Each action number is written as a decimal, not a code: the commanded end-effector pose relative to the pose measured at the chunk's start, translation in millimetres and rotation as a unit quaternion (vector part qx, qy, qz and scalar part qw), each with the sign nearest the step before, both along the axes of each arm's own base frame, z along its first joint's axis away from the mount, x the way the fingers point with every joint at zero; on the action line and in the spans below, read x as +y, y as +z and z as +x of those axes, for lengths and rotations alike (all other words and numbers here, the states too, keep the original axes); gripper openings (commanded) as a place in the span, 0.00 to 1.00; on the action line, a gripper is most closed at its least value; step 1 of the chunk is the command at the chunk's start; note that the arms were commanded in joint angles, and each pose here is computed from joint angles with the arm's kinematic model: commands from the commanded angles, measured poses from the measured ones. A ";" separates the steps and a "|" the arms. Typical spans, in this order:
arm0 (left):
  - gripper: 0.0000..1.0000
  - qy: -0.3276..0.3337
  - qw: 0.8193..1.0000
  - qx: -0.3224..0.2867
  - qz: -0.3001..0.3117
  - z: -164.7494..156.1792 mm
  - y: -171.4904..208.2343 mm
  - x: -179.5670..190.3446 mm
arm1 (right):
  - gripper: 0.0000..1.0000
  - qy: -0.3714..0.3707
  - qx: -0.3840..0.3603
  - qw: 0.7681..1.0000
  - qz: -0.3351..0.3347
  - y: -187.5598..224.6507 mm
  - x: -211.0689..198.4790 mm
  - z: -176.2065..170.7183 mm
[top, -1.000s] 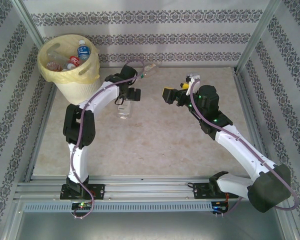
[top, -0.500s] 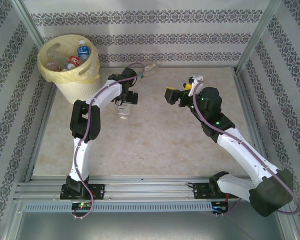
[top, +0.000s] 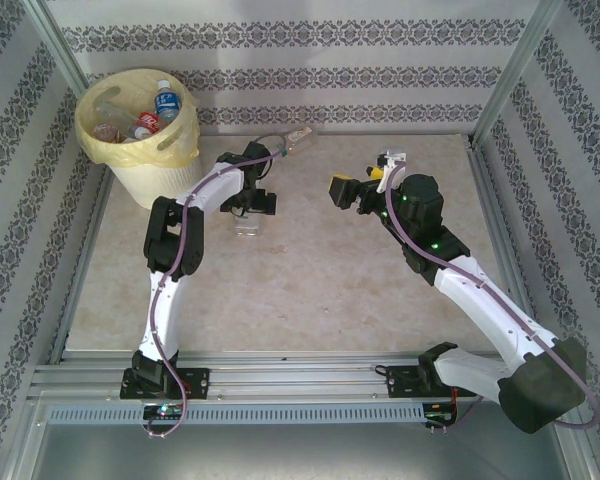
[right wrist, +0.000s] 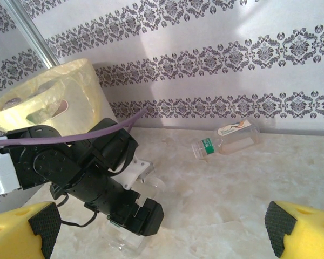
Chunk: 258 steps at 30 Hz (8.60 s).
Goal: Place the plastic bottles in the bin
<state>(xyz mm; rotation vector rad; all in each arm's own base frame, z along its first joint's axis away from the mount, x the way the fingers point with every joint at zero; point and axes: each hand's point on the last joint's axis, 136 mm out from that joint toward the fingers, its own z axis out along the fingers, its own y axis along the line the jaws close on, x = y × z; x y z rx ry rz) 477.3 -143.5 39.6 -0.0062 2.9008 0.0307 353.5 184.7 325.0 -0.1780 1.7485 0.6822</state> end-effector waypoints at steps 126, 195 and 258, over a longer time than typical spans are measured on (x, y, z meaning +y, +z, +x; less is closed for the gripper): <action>1.00 0.190 0.865 -0.428 -0.181 83.6 370.3 214.7 | 0.98 -0.002 0.017 1.000 -0.026 -5.6 38.4 41.5; 0.81 -0.294 0.883 -0.364 -0.040 221.0 30.0 -53.7 | 0.98 -0.117 0.161 0.973 0.120 -60.7 -20.1 129.5; 0.88 -0.108 0.975 -0.191 -0.019 3.7 56.1 -17.0 | 0.98 -0.137 0.098 0.979 0.111 -18.3 -47.1 72.8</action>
